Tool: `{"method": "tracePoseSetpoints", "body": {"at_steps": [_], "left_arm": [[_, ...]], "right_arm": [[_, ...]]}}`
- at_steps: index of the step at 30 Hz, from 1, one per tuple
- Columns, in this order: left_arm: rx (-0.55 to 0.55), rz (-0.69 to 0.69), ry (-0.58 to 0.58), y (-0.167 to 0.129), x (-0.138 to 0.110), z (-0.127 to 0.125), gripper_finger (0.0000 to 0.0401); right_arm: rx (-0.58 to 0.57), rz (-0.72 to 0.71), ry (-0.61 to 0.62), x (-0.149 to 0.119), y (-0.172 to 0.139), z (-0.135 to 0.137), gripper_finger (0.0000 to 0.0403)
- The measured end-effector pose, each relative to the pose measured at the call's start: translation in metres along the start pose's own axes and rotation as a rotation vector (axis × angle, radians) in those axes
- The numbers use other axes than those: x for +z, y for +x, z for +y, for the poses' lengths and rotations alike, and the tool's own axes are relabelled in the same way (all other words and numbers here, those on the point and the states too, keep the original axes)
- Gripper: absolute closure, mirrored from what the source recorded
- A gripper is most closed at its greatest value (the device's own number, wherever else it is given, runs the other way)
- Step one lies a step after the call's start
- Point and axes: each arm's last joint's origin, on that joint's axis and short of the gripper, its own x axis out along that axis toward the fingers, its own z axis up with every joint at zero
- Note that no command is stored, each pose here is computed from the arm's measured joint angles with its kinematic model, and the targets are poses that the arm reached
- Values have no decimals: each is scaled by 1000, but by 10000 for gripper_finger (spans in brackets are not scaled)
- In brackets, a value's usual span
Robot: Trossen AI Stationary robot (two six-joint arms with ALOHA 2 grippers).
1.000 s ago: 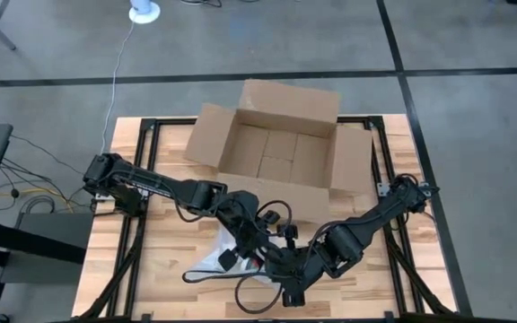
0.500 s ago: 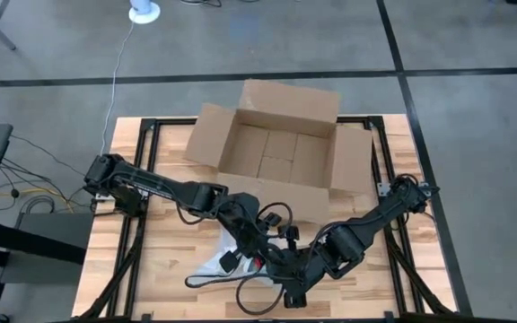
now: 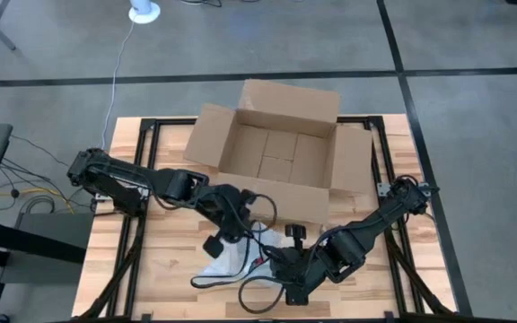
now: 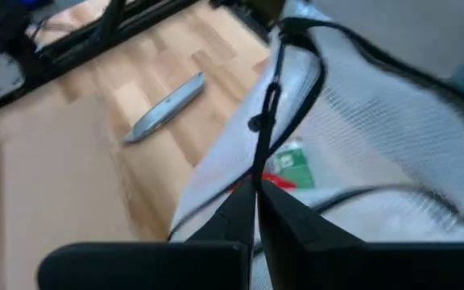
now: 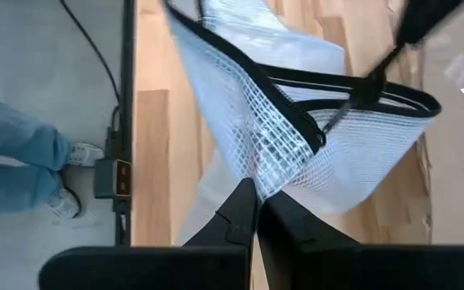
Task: Unpack boxes
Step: Close the transparent zip bag
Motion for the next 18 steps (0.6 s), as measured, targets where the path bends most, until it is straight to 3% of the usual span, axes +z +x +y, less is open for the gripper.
{"method": "tracePoseSetpoints", "body": {"at_steps": [5, 12, 18], "left_arm": [[3, 52, -10, -9, -4, -4, 401], [21, 269, -53, -11, -23, -11, 401], [73, 118, -49, -13, -4, -7, 401]], "right_arm": [[13, 23, 3, -3, -1, 2, 403], [-47, 105, 45, -14, -3, 0, 403], [-37, 91, 55, -14, -4, 2, 403]]}}
